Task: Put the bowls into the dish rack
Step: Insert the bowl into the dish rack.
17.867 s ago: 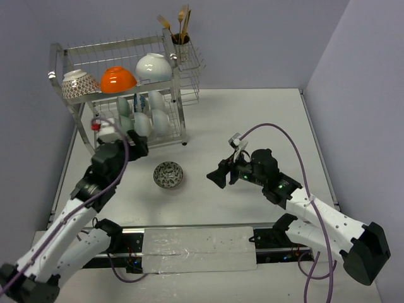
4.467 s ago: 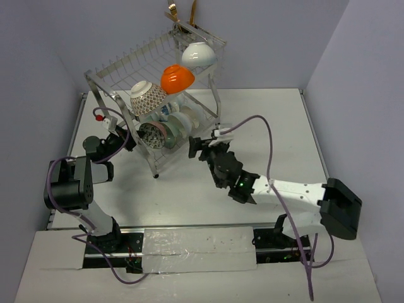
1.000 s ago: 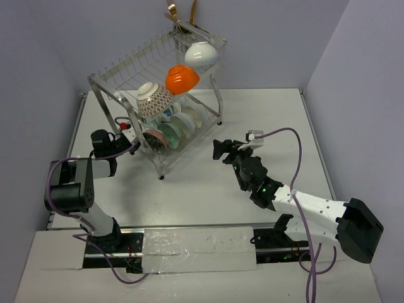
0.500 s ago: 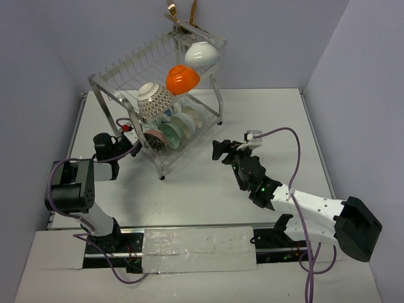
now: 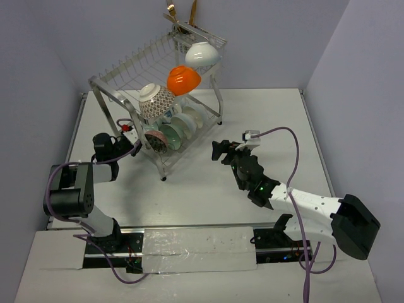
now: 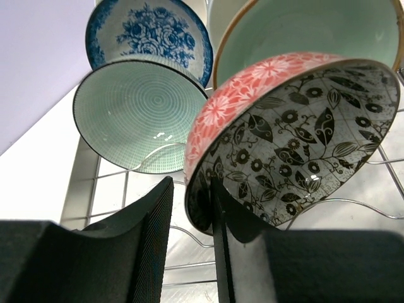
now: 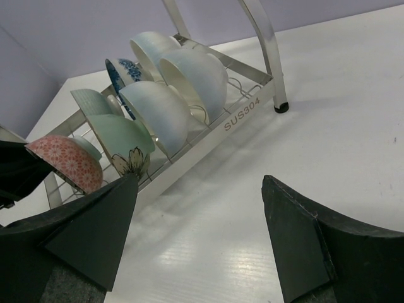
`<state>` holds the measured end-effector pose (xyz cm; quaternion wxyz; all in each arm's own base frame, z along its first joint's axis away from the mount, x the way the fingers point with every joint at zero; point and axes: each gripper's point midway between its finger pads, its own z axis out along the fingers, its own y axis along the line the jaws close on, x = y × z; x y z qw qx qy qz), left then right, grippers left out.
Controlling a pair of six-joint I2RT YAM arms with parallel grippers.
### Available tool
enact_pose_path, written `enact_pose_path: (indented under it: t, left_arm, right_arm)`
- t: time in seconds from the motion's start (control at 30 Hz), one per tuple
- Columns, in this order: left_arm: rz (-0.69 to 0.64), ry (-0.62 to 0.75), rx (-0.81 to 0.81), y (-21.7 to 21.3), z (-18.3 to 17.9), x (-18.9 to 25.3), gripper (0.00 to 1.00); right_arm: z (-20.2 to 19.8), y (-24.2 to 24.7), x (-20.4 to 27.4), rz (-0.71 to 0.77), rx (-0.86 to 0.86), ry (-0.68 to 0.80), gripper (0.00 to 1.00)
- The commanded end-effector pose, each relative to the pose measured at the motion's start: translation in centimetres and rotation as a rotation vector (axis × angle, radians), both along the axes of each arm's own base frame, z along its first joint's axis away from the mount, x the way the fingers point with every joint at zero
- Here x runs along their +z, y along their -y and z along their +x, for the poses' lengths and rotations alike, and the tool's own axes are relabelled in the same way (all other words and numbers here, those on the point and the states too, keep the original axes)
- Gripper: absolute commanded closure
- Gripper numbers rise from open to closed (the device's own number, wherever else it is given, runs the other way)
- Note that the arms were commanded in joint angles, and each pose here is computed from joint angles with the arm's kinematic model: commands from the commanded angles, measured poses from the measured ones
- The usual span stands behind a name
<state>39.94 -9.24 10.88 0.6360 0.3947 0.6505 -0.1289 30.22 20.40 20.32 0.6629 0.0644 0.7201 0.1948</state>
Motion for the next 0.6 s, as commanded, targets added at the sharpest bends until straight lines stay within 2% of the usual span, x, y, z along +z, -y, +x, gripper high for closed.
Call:
enact_pose_path:
  t: [0.0, 0.57]
  left_arm:
    - [0.044, 0.229, -0.106, 2.0, -0.2, 5.3, 0.64]
    - [0.052, 0.235, -0.144, 3.7, -0.7, 5.9, 0.6]
  right_arm:
    - [0.5, -0.1, 1.3, 0.048, -0.011, 0.029, 0.14]
    - [0.8, -0.4, 0.9, 0.029, -0.011, 0.015, 0.14]
